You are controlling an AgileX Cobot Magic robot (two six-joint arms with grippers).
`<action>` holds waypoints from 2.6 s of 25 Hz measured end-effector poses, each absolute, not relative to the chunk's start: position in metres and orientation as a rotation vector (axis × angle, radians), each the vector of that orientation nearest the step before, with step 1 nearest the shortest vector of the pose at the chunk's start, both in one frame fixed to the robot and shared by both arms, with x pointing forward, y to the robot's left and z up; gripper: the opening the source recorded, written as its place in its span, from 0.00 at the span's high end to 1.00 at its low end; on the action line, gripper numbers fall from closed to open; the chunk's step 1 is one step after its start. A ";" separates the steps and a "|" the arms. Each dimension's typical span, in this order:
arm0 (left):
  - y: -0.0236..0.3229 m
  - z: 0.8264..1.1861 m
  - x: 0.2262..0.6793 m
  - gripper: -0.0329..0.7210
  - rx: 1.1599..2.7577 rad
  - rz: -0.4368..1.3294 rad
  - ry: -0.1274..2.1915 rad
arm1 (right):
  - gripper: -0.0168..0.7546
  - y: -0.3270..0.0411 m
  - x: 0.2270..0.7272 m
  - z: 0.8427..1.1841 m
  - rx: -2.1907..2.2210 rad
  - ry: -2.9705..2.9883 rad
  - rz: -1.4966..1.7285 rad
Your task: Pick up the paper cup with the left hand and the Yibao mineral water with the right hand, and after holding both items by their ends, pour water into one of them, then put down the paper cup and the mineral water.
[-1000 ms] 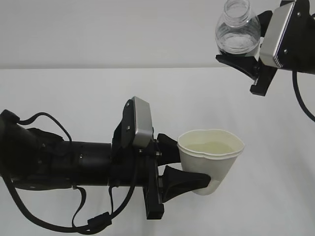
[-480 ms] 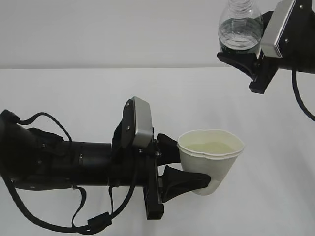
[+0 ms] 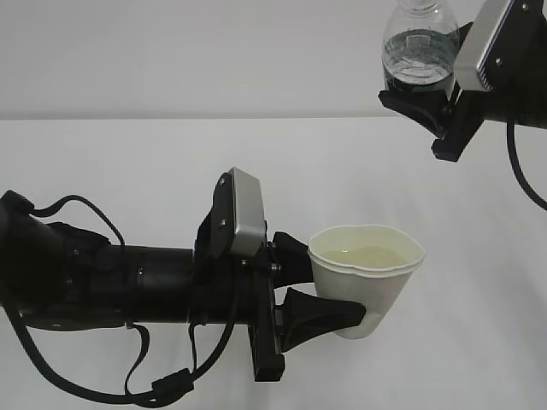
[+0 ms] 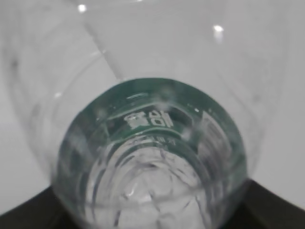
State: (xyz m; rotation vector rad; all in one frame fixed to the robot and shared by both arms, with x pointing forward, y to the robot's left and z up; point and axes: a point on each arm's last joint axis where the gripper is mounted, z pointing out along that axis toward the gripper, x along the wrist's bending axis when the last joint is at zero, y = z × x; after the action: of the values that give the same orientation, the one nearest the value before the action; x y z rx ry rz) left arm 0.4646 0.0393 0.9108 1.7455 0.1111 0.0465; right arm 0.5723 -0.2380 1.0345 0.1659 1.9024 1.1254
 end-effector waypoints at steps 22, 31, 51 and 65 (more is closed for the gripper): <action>0.040 0.910 0.465 0.47 1.759 0.052 0.113 | 0.38 -0.239 0.573 1.035 0.343 1.902 1.230; 0.039 0.913 0.467 0.47 1.725 0.065 0.139 | 0.38 -0.241 0.575 1.035 0.414 1.899 1.233; 0.041 0.917 0.477 0.47 1.669 0.185 0.194 | 0.38 -0.243 0.576 1.033 0.528 1.905 1.265; 0.043 0.920 0.485 0.47 1.639 0.273 0.248 | 0.38 -0.245 0.577 1.031 0.581 1.911 1.243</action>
State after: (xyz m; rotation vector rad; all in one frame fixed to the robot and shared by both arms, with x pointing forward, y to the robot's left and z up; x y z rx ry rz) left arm 0.4854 0.0430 0.9196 1.6385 0.2479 0.2732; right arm 0.5771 -0.2454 1.0309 0.5806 1.9112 1.2435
